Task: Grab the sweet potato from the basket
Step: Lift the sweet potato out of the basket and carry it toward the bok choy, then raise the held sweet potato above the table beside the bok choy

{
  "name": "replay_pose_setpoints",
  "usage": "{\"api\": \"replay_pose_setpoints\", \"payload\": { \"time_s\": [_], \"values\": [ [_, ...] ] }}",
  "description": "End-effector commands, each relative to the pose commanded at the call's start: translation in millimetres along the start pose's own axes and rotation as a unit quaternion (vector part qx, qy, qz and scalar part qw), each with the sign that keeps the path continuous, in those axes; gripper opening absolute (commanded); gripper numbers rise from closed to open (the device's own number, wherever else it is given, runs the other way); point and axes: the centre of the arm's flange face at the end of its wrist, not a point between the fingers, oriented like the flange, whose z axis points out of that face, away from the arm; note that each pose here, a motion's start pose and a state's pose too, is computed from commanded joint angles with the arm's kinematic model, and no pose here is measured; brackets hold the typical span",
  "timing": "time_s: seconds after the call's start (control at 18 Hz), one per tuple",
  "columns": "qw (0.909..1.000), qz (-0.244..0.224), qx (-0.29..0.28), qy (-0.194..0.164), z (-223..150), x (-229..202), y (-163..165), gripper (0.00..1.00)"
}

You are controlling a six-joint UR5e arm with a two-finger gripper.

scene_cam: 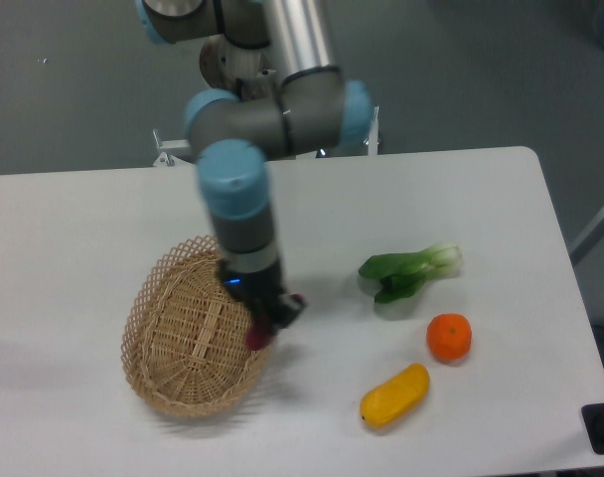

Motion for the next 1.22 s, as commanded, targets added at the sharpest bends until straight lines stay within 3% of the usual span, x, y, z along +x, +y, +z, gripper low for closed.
{"api": "replay_pose_setpoints", "payload": {
  "time_s": [0.17, 0.44, 1.22],
  "values": [
    [0.9996, 0.025, -0.009, -0.002, -22, -48, 54, 0.14],
    [0.9971, 0.074, -0.019, -0.007, -25, -85, 120, 0.14],
    [0.9966, 0.079, -0.02, -0.012, -32, -89, 135, 0.14]
  ]
}}
